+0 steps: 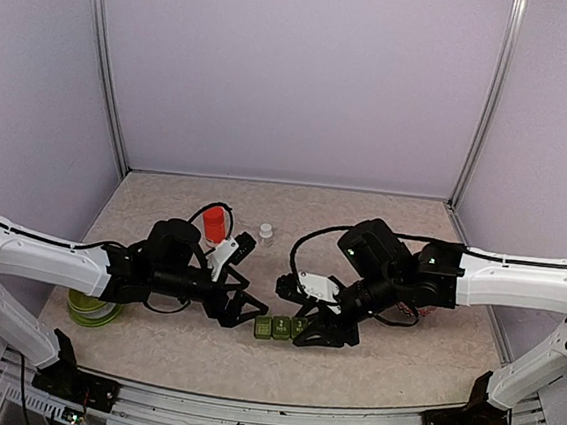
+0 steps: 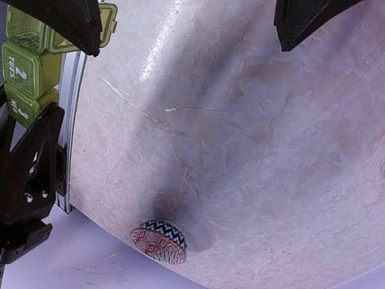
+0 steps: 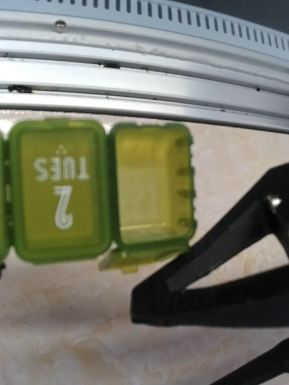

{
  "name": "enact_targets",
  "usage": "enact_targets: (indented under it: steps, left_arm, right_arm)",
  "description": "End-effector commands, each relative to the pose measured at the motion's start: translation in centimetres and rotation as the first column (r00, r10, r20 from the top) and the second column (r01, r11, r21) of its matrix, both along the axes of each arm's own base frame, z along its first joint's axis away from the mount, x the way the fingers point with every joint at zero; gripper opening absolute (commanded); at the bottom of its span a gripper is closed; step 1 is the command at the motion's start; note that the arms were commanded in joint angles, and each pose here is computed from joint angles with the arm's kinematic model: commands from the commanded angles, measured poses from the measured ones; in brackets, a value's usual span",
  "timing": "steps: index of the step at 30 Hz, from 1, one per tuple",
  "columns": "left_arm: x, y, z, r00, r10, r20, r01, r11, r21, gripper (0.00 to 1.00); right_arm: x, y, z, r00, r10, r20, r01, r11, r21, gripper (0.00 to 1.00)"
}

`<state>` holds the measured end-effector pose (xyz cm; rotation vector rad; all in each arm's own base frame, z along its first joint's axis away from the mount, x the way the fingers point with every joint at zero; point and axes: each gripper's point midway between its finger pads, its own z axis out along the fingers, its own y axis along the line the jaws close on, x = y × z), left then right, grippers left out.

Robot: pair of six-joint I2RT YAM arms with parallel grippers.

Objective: Sort the pills into containers
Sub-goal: Open the lid of the pill container, then place the pill container at the center of the board.

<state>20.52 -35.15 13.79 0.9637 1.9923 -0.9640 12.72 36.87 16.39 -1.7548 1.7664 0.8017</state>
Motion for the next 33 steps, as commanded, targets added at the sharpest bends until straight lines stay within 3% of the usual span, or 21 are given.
enact_targets:
  steps: [1,7,15,23,33]
  left_arm:
    - [1.3,0.6,1.0,0.997,0.065,0.037,-0.064,0.998,-0.014,0.98]
    - [4.0,3.7,4.0,0.957,0.261,0.124,-0.252,0.964,-0.083,0.99]
    - [4.0,6.4,7.2,0.913,0.36,0.191,-0.327,0.927,-0.184,0.99]
    - [3.9,8.3,6.6,0.886,0.428,0.179,-0.394,0.897,-0.199,0.99]
    - [3.4,10.1,4.8,0.866,0.472,0.167,-0.441,0.877,-0.193,0.99]
  right_arm:
    - [0.2,0.3,1.3,0.999,-0.004,0.037,0.002,0.999,0.049,0.31]
    - [0.4,0.3,1.1,0.999,-0.013,0.035,0.012,0.999,0.042,0.31]
    - [2.1,0.3,0.3,0.993,-0.093,0.069,0.092,0.996,0.008,0.31]
    - [5.4,0.2,-1.0,0.979,-0.183,0.085,0.186,0.982,-0.02,0.33]
    - [12.1,0.2,-4.5,0.958,-0.262,0.114,0.27,0.96,-0.068,0.33]
